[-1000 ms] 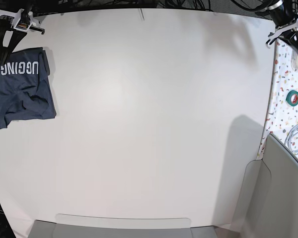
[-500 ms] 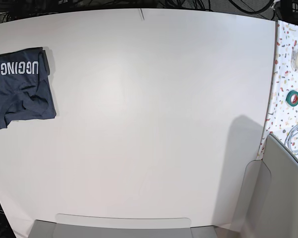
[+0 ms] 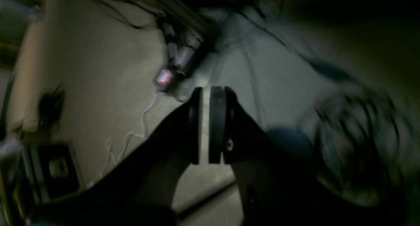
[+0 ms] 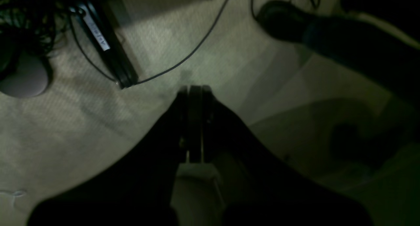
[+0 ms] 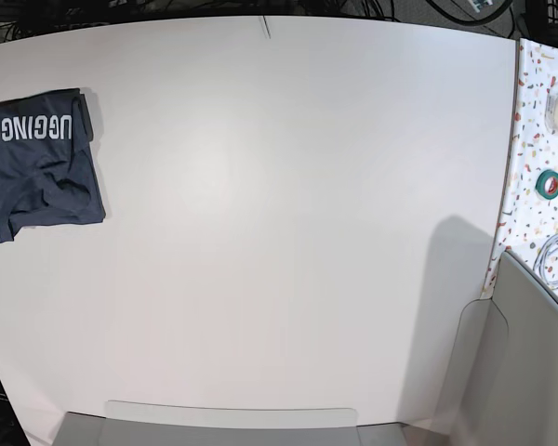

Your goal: Layout the t-shirt on the table in an organized manner, then fold the t-shirt properly

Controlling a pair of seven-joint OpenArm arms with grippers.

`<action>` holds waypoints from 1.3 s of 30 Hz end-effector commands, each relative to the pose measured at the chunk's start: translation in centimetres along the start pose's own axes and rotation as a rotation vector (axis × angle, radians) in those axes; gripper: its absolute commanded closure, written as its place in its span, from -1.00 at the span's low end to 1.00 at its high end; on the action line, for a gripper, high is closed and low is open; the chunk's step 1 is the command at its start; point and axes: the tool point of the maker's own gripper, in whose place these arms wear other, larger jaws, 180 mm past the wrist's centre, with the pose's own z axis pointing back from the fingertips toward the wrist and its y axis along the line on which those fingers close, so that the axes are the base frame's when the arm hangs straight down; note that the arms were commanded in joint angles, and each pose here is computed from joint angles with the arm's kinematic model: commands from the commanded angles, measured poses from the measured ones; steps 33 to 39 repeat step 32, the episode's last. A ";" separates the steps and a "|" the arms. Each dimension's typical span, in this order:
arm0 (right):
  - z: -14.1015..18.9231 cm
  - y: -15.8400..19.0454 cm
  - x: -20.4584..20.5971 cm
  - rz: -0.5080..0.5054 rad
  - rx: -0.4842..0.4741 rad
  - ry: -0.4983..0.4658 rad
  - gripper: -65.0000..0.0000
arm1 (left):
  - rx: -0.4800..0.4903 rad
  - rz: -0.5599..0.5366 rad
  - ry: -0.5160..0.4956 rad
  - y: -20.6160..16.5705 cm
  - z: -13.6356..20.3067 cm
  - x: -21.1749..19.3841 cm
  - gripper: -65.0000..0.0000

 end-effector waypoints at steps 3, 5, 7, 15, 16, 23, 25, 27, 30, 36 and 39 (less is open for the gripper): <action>-1.2 2.1 1.1 -0.006 0.034 0.016 1.00 | -0.111 -0.116 -0.024 -4.1 1.2 -0.8 0.92; -2.0 3.8 3.6 -0.015 0.059 0.000 1.00 | -0.173 -0.207 -0.012 -6.7 1.7 -2.1 0.92; -2.8 5.1 6.6 -0.011 0.082 -0.028 1.00 | -0.236 -0.339 -0.002 -9.6 2.1 -3.7 0.92; -3.5 10.1 12.8 0.172 0.180 -0.093 1.00 | -0.338 -0.692 -0.078 -13.9 2.1 -4.2 0.91; -3.5 10.4 13.2 0.194 0.186 -0.100 1.00 | -0.355 -0.681 -0.081 -14.6 2.0 -3.8 0.91; -3.5 12.0 16.7 0.304 0.211 -0.167 1.00 | -0.766 -0.604 0.118 -20.6 5.5 -7.3 0.92; -3.3 12.8 17.4 0.304 0.222 -0.180 1.00 | -0.810 -0.590 0.146 -21.3 6.0 -7.5 0.91; -3.1 13.7 17.6 0.298 0.235 -0.184 1.00 | -0.807 -0.585 0.145 -21.3 5.9 -7.4 0.91; -3.1 13.9 18.2 0.289 0.235 -0.194 1.00 | -0.806 -0.573 0.117 -22.5 5.4 -5.6 0.91; -3.0 14.2 18.5 0.288 0.240 -0.203 1.00 | -0.807 -0.565 0.103 -23.1 5.3 -4.7 0.91; -3.0 14.2 18.5 0.288 0.240 -0.203 1.00 | -0.807 -0.565 0.103 -23.1 5.3 -4.7 0.91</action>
